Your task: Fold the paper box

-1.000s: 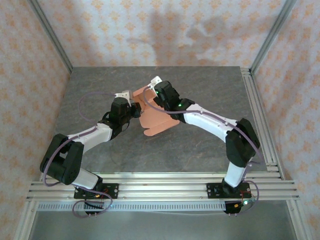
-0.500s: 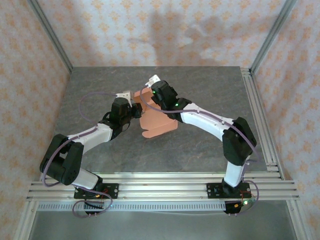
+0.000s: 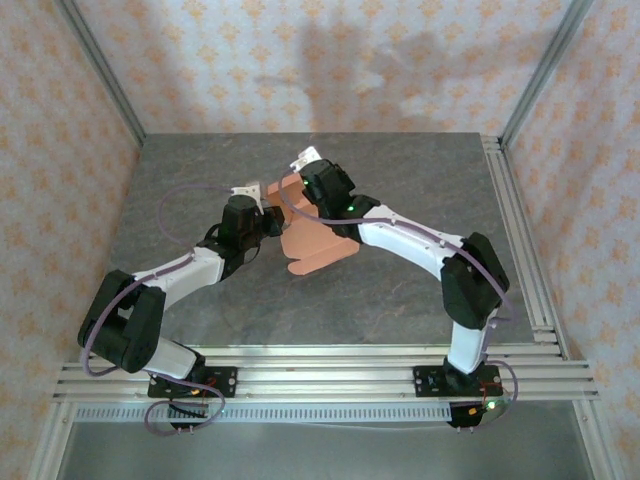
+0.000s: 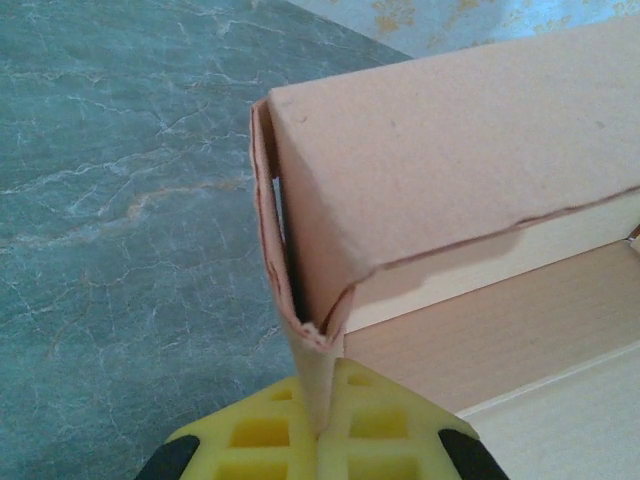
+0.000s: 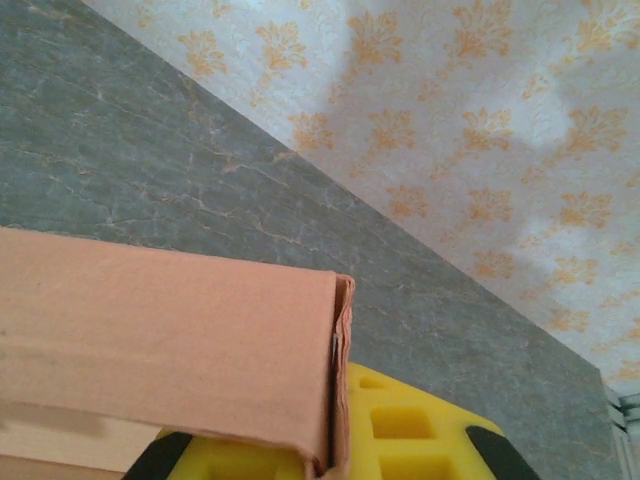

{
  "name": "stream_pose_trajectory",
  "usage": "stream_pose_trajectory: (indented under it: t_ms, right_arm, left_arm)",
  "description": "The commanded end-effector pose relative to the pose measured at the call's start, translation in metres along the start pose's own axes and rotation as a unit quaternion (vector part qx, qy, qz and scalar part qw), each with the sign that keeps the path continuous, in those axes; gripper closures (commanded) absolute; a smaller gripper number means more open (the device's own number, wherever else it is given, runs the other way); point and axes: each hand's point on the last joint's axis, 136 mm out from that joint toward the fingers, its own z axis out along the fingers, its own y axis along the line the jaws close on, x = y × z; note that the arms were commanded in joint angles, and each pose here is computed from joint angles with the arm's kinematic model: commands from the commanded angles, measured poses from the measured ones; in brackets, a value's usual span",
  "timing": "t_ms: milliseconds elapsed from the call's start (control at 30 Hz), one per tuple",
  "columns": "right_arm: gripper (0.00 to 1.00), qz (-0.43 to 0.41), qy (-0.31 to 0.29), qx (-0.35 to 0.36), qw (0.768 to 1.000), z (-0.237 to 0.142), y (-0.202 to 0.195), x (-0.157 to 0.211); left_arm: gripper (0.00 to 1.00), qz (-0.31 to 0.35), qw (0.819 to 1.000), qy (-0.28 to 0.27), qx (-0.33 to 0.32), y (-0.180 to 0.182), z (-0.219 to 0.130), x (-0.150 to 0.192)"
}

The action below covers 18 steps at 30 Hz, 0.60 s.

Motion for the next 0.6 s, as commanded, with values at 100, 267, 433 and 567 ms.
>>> stream_pose_trajectory:
  t_ms: [100, 267, 433, 567]
  right_arm:
    - [0.93, -0.039, 0.004, 0.071, 0.997, 0.006, 0.006, 0.001]
    - [0.93, -0.009, -0.008, 0.047, 0.999, 0.003, 0.01, -0.001]
    - [1.0, -0.028, -0.003, 0.083, 0.996, 0.001, -0.003, -0.001]
    - [1.0, -0.077, -0.001, 0.118, 0.99, 0.005, 0.001, 0.001]
  left_arm:
    - [1.0, -0.022, 0.998, -0.037, 0.034, -0.027, -0.007, -0.031]
    - [1.0, -0.025, 0.999, -0.03, 0.024, -0.025, -0.006, -0.031]
    - [1.0, -0.032, 0.999, -0.028, 0.012, -0.022, -0.007, -0.031]
    - [1.0, -0.039, 0.999, -0.021, 0.015, -0.024, -0.005, -0.031]
